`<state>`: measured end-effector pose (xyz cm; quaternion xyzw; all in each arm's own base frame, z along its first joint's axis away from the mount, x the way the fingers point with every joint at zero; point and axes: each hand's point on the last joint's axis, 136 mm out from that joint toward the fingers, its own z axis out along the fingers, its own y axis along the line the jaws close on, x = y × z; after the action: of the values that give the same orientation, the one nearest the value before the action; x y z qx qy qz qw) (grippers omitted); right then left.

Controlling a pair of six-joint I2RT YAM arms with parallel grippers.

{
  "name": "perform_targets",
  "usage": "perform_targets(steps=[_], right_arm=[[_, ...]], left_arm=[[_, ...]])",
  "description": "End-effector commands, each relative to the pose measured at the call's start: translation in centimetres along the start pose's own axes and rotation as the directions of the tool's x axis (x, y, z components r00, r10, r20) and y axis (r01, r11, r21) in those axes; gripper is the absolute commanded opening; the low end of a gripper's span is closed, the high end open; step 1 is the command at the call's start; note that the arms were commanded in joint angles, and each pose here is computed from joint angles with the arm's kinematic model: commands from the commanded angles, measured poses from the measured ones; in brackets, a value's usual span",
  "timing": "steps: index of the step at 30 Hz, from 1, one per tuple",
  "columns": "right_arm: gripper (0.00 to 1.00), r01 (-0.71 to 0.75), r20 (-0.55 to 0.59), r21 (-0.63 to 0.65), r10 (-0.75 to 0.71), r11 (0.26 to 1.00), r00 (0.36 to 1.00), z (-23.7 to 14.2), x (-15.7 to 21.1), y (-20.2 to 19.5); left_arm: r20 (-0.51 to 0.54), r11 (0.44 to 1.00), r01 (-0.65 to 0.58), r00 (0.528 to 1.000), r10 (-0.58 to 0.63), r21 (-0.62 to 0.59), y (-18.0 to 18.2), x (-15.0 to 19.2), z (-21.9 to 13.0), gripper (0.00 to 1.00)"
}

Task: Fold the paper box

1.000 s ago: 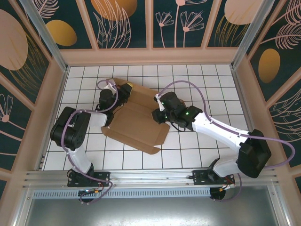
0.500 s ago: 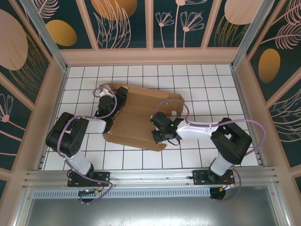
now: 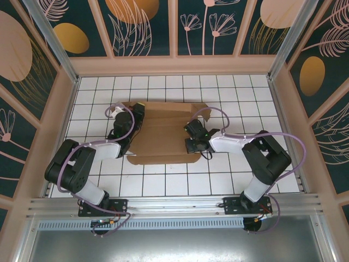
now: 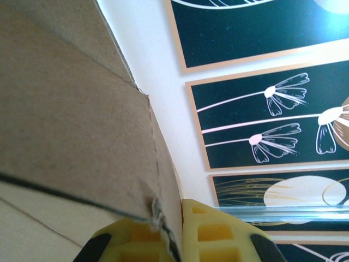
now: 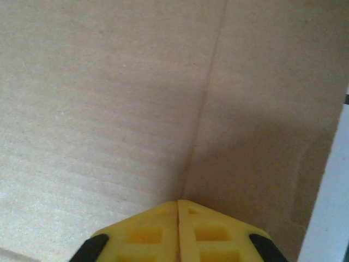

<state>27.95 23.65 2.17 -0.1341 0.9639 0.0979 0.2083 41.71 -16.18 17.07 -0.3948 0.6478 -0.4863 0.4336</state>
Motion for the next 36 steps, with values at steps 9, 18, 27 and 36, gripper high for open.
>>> perform_targets(steps=[9,18,27,36], right_arm=[[0.48,-0.091,0.221,-0.347,0.176,0.933,0.959,-12.7,-10.8,2.2],[0.62,-0.377,0.180,-0.470,0.504,0.798,0.844,-15.1,-17.0,-0.9],[0.64,-0.432,0.101,-0.481,0.538,0.763,0.837,-10.9,-19.5,0.1],[0.54,-0.423,0.019,-0.569,0.526,0.705,0.850,-8.3,-20.5,2.6]], left_arm=[[0.082,0.994,-0.039,0.996,0.047,-0.099,0.8,-1.0,1.5,0.00],[0.065,0.999,-0.025,0.997,0.028,-0.048,0.7,-0.6,1.0,0.00],[0.071,0.999,-0.029,0.997,0.032,-0.044,0.6,-0.8,0.5,0.00],[0.057,0.999,-0.026,0.998,0.028,-0.036,0.4,-0.4,0.5,0.00]])
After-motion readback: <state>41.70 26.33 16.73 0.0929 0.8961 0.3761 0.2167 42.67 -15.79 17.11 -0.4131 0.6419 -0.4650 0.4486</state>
